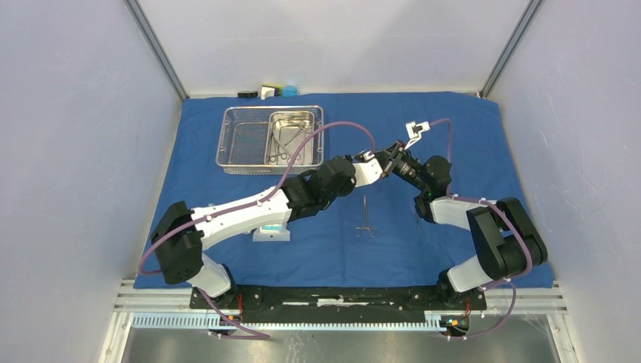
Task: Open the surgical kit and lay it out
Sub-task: Place the medical item in the surgical kit.
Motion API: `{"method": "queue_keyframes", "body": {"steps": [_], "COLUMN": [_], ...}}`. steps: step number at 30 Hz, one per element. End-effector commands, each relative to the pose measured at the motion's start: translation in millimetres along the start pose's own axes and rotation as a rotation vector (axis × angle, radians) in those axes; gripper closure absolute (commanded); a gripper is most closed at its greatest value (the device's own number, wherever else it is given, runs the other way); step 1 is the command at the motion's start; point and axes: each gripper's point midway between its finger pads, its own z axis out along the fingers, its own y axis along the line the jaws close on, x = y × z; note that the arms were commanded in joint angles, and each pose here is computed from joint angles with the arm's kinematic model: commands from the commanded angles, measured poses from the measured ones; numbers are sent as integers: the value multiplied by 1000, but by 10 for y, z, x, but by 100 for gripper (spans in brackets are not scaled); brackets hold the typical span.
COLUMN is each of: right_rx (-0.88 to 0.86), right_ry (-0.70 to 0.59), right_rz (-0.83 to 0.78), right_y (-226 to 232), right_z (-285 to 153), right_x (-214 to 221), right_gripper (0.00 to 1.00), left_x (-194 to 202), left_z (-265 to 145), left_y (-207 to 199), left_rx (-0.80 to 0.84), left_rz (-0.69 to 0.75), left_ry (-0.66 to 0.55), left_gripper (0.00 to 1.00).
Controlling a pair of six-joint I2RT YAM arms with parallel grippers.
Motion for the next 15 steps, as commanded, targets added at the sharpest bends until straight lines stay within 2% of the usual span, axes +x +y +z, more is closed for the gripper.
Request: {"method": "queue_keyframes", "body": {"steps": [1,3,5,9,15], "right_rx": [1,22,37,51,-118], "right_ry": [-37,-15,19,90,176], "right_rz": [-156,-188,-224,-297,-369], "right_y": [25,-49,-113,-213,64], "right_z": [-74,-125,-185,-331,-465], "right_x": [-192,-169,-130,-19,204], "right_gripper": [100,100,100,100,99], "left_x": [-156,-178,-184,-258,-269], "left_z": [-139,-185,-219,-325,-496], "left_y": [-5,-10,25,88,-78], "left_rx": [54,90,151,330,719], "left_rz": [-20,-42,-96,-218,-341], "left_ry": [-100,-121,-137,-192,-259], "left_gripper": [40,32,28,25,24]}}
